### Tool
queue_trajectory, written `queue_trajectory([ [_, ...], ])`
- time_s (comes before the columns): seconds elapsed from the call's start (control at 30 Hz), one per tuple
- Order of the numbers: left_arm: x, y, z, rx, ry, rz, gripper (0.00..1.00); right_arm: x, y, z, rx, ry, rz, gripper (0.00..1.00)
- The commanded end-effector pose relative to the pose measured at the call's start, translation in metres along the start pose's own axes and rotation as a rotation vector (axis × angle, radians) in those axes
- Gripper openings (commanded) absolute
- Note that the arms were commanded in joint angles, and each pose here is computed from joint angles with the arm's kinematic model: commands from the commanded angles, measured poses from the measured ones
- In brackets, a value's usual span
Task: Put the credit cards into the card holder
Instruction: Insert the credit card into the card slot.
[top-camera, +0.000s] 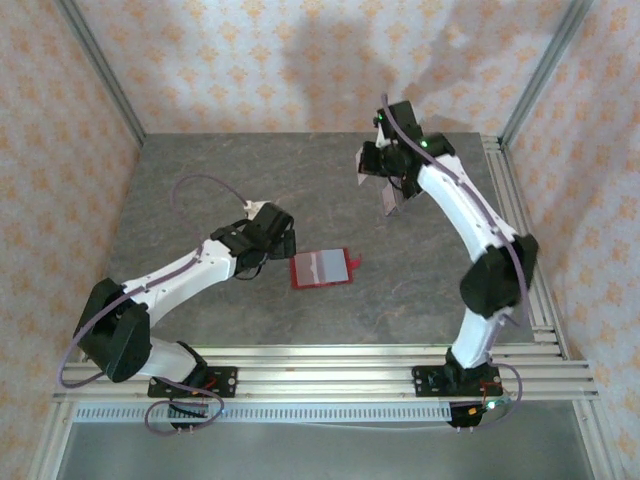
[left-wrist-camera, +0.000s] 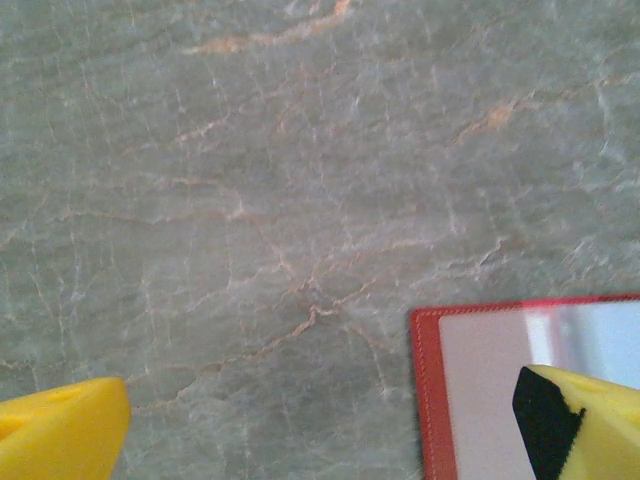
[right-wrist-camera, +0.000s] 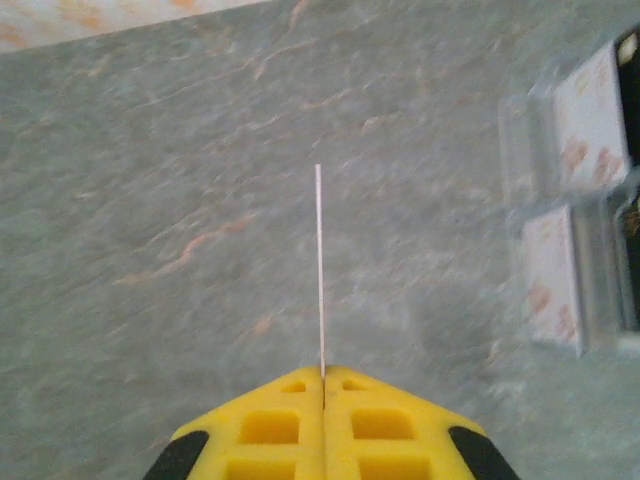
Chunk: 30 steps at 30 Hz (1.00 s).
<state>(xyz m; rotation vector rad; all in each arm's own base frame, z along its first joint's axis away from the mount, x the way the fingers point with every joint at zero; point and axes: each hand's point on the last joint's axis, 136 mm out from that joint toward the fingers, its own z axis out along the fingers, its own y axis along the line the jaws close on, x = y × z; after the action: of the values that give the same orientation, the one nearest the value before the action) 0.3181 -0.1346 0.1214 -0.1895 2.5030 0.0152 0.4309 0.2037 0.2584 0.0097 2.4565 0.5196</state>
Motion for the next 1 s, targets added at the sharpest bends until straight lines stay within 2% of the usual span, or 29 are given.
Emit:
queue_trajectory([
  [0.0, 0.017, 0.009, 0.000, -0.001, 0.047, 0.033, 1.00, 0.015, 0.020, -0.020, -0.189, -0.056, 0.105, 0.00],
  [0.3, 0.052, 0.005, 0.014, 0.046, 0.134, 0.039, 1.00, 0.152, 0.019, 0.003, -0.415, 0.064, 0.235, 0.00],
  [0.43, 0.061, 0.005, 0.018, 0.036, 0.152, 0.048, 1.00, 0.193, 0.021, 0.016, -0.467, 0.047, 0.292, 0.00],
  [0.67, 0.067, -0.010, 0.023, 0.044, 0.174, 0.097, 1.00, 0.212, 0.019, 0.024, -0.504, 0.013, 0.289, 0.00],
  [0.97, 0.063, -0.028, 0.033, 0.042, 0.184, 0.139, 1.00, 0.214, 0.021, 0.041, -0.500, 0.021, 0.255, 0.00],
])
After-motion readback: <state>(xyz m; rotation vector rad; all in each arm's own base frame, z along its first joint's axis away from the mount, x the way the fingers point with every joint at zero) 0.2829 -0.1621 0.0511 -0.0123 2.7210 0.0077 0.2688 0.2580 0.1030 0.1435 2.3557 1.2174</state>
